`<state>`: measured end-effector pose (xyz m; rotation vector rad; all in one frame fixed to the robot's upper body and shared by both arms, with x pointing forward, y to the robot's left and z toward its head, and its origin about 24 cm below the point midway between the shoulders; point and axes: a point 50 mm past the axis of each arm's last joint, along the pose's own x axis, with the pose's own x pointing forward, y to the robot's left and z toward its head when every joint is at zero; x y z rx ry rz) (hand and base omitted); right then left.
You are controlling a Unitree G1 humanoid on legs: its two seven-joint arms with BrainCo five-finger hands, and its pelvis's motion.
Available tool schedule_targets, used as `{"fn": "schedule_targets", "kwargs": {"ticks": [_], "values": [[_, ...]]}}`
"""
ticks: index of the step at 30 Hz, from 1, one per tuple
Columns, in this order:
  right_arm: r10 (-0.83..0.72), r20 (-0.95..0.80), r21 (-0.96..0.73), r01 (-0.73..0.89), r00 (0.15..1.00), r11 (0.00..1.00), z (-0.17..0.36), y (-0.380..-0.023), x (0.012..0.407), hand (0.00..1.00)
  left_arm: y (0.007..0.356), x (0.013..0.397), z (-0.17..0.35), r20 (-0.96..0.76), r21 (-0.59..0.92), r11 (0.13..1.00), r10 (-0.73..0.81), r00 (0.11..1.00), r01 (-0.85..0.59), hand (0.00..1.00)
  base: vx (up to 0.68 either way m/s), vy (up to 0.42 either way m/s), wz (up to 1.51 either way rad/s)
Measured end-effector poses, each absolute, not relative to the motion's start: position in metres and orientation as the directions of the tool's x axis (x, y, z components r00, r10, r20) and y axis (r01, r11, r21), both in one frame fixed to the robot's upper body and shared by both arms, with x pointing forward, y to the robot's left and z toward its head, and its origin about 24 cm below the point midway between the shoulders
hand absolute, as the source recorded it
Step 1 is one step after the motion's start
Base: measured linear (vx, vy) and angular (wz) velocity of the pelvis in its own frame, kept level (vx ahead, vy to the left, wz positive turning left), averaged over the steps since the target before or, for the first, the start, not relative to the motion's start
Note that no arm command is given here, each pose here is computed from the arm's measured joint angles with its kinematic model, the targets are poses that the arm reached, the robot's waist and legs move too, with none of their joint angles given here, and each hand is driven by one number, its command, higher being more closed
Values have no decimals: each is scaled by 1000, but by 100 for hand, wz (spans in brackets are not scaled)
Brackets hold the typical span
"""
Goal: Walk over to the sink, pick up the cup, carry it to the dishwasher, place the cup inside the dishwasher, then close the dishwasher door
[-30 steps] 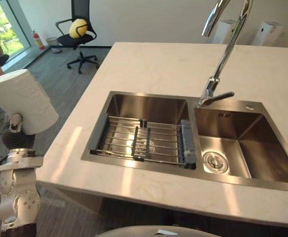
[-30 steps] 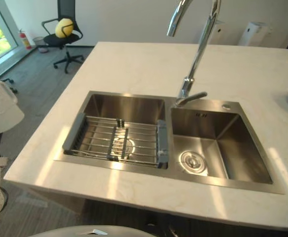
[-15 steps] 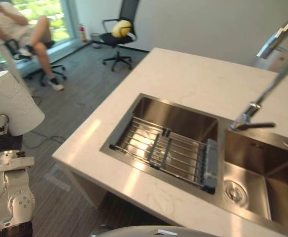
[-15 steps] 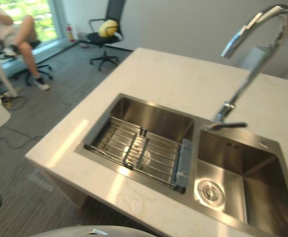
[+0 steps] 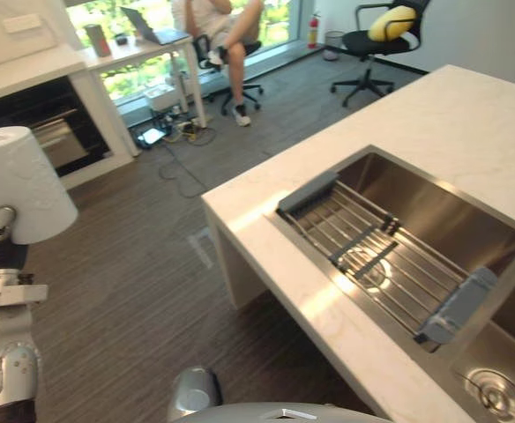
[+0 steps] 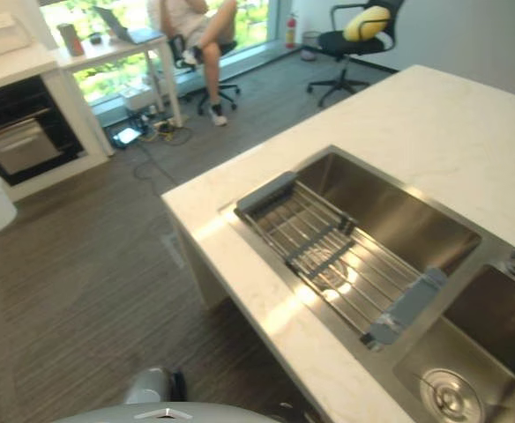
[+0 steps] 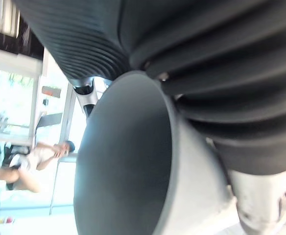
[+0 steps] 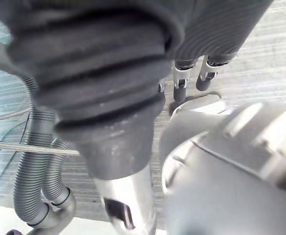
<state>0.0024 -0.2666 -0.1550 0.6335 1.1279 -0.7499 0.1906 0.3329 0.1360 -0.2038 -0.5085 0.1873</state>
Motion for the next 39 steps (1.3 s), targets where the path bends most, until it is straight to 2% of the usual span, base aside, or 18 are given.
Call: {"fn": "schedule_targets", "kwargs": {"ticks": [2, 3, 6, 11, 15, 19, 20, 22, 26, 29, 36, 39], "values": [[-205, -957, 54, 822, 204, 566, -156, -271, -1, 0, 346, 192, 124, 400, -287, 937, 307, 864, -199, 100, -58, -79, 151], [-193, -960, 68, 833, 205, 548, -159, -264, -3, 0, 351, 191, 126, 398, -287, 933, 323, 859, -217, 100, -72, -250, 185], [-241, -949, 56, 860, 204, 507, -153, -279, -16, 0, 351, 187, 121, 376, -285, 928, 339, 862, -241, 100, -187, -25, 85], [-282, -921, 56, 807, 269, 588, -144, -302, 1, 0, 352, 178, 120, 375, -257, 932, 341, 862, -257, 100, -150, 319, 110], [-206, -932, 132, 806, 299, 576, -158, -265, 20, 0, 338, 195, 125, 392, -267, 943, 295, 871, -198, 100, -208, 432, 111], [-139, -953, 158, 832, 270, 531, -165, -238, 2, 0, 297, 215, 101, 296, -321, 945, 161, 941, -61, 100, -68, 76, 203], [-123, -961, 146, 829, 250, 540, -166, -232, -7, 0, 282, 222, 93, 267, -358, 934, 122, 956, -20, 100, 57, 10, 156], [-122, -954, 155, 796, 276, 586, -166, -232, -3, 0, 266, 223, 77, 198, -378, 926, 92, 976, -11, 100, 75, 18, 81], [-77, -913, 235, 669, 401, 705, -162, -229, 42, 0, 237, 227, 74, 182, -334, 942, 23, 983, 40, 100, 52, -86, -5], [-66, -892, 248, 605, 448, 757, -157, -233, 64, 0, 223, 228, 71, 168, -331, 942, 5, 986, 52, 100, -24, -132, -28], [-65, -906, 221, 596, 419, 772, -157, -240, 59, 0, 217, 228, 68, 162, -323, 946, 47, 986, 8, 100, -73, -57, -14], [-39, -909, 231, 579, 416, 782, -160, -231, 62, 0, 218, 228, 62, 151, -330, 944, 72, 986, -18, 100, -103, 19, -20]]}}
